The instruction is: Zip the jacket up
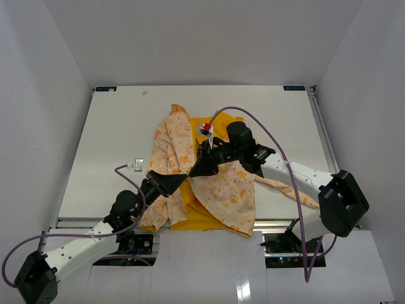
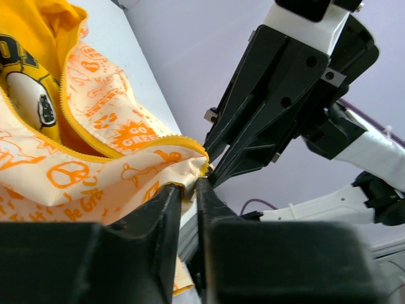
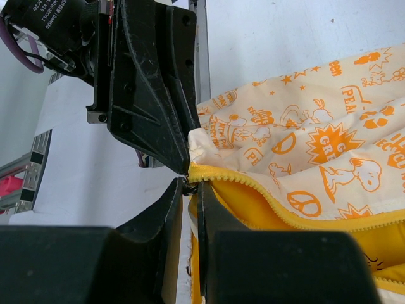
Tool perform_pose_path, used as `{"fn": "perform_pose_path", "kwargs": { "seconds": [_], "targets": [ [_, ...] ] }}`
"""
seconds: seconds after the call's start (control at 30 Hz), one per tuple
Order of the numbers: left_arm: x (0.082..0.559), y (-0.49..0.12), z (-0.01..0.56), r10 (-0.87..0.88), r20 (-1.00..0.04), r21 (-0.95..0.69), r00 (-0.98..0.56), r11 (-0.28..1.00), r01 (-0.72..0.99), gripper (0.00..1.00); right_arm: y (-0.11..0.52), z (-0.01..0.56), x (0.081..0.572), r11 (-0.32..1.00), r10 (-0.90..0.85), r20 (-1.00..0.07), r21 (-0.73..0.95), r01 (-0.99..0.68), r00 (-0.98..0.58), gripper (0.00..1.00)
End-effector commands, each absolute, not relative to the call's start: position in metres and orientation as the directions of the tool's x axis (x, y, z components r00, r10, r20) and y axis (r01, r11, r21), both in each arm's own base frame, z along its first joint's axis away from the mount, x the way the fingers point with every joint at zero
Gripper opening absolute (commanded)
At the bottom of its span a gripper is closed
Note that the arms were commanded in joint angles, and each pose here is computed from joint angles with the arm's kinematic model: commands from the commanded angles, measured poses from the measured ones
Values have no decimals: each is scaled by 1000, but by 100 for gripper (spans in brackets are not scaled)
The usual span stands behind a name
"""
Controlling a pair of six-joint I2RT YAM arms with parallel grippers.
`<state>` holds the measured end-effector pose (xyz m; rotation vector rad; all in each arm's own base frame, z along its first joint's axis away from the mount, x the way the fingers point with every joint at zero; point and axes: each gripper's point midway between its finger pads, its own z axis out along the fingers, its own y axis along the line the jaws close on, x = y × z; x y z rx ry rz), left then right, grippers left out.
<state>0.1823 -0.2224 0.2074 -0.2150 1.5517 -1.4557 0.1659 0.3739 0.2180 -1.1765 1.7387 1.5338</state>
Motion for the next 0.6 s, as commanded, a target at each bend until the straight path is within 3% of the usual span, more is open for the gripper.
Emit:
{"fn": "perform_pose_path", "kwargs": {
  "seconds": [0.0, 0.13, 0.57],
  "targets": [
    [175, -215, 140, -651, -505, -861, -567, 334, 383, 11, 380, 232, 158, -92, -234, -868, 468, -879, -438, 8],
    [177, -213, 139, -659, -498, -866, -564, 339, 368, 0, 380, 230, 159, -88, -236, -871, 461, -883, -431, 8],
    [171, -211, 133, -637, -484, -875, -600, 363, 320, 0, 375, 226, 202, -2, -224, -862, 468, -884, -455, 8]
  ]
}}
